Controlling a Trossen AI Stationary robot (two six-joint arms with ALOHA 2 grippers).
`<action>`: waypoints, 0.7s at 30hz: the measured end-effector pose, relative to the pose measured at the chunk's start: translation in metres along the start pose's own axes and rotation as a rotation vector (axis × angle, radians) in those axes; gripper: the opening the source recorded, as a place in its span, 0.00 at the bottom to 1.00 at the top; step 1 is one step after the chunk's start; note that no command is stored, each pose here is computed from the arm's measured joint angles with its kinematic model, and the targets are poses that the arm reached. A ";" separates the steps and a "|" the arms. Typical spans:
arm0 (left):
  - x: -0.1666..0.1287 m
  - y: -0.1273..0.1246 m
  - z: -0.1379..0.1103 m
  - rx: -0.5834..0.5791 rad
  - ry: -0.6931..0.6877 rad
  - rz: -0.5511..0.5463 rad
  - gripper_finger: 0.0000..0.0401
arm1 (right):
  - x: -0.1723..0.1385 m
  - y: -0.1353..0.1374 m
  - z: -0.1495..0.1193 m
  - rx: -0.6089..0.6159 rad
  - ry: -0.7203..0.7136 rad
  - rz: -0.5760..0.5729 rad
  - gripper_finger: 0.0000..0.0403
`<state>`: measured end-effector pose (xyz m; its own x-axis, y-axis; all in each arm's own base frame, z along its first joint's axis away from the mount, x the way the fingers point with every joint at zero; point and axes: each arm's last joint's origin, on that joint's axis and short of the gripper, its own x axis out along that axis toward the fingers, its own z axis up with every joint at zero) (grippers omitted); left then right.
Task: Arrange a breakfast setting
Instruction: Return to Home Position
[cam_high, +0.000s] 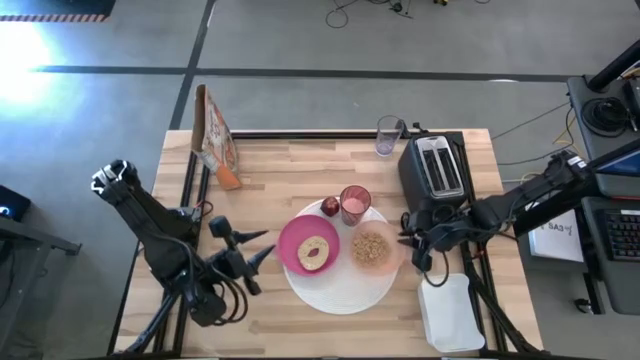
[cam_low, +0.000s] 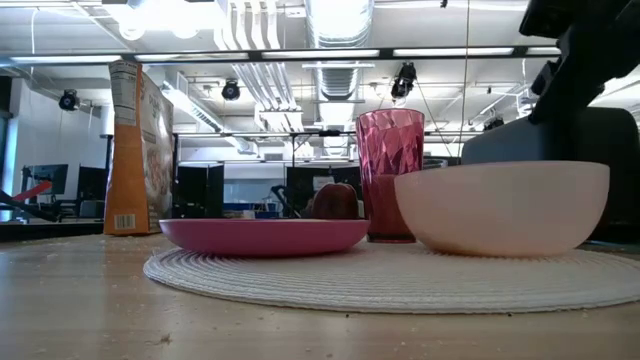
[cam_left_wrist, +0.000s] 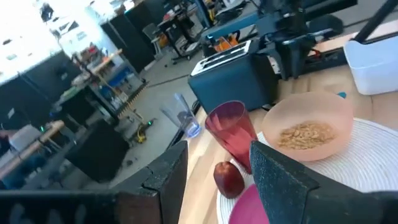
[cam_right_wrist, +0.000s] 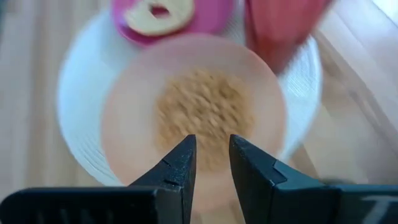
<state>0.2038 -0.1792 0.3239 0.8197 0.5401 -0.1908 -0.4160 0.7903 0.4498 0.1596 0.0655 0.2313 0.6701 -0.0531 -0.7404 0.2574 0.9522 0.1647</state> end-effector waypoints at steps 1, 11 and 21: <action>0.000 0.003 -0.001 -0.013 0.005 0.003 0.39 | 0.002 -0.001 -0.002 -0.009 -0.033 0.025 0.21; -0.002 0.011 -0.008 -0.064 0.028 0.019 0.39 | 0.033 -0.019 -0.045 0.014 -0.237 0.171 0.18; -0.002 0.011 -0.008 -0.088 0.027 0.020 0.39 | 0.040 -0.034 -0.068 -0.032 -0.393 0.244 0.16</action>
<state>0.1947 -0.1692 0.3218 0.8003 0.5628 -0.2069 -0.4661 0.8009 0.3758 0.1309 0.0519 0.1516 0.9231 0.0693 -0.3784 0.0419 0.9596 0.2781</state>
